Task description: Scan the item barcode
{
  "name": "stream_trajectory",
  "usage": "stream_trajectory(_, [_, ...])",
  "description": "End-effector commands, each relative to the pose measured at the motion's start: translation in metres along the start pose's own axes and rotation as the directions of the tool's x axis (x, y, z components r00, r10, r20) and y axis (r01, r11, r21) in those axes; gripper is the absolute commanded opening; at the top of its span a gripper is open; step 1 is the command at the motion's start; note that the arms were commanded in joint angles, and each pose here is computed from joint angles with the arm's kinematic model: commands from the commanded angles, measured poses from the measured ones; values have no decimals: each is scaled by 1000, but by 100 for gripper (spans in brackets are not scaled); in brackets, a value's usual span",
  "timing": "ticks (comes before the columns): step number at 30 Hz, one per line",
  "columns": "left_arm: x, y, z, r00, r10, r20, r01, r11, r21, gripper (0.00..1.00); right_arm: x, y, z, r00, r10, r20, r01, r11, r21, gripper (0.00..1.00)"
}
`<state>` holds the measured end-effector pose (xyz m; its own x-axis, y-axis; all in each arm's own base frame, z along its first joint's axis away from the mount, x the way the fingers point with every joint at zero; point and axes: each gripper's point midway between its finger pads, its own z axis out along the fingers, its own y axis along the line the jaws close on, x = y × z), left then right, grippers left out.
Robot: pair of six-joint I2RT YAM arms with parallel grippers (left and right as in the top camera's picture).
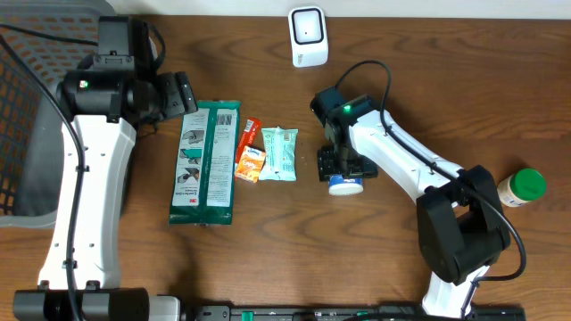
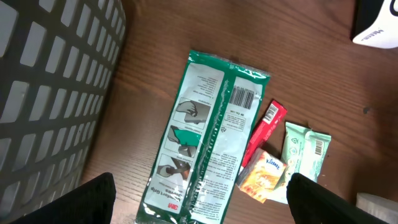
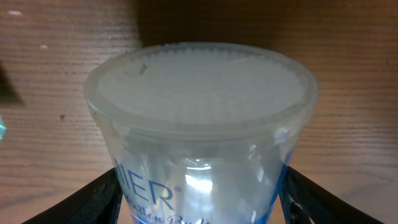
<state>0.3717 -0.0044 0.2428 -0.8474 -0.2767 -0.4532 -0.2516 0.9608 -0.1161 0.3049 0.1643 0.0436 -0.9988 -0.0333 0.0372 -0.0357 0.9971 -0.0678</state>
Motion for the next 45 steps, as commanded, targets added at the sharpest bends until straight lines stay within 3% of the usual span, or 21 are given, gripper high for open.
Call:
stream_trajectory(1, [1,0,3,1000,3,-12,-3,1000,1,88,-1,0,0,1000,4,25,-4,1000,10,73])
stream_trajectory(18, [1,0,3,1000,3,-12,-3,1000,1,88,-8,-6,7,998,-7,68,4,999,47,76])
stream_trajectory(23, [1,0,3,1000,3,-12,-3,1000,1,88,-9,-8,7,997,-8,72,4,998,57,72])
stream_trajectory(25, [1,0,3,1000,3,-12,-3,1000,1,88,-9,-14,7,997,-27,72,21,996,89,63])
stream_trajectory(31, [1,0,3,1000,3,-12,-3,1000,1,88,-7,-15,6,997,-30,64,24,996,91,69])
stream_trajectory(37, [1,0,3,1000,3,-12,-3,1000,2,88,-7,-14,7,998,-36,61,30,996,87,66])
stream_trajectory(42, [1,0,3,1000,3,-12,-3,1000,2,88,-9,-4,-8,995,-69,72,70,998,-5,64])
stream_trajectory(45, [1,0,3,1000,3,-12,-3,1000,2,88,-14,4,-44,991,-88,103,105,978,-182,62])
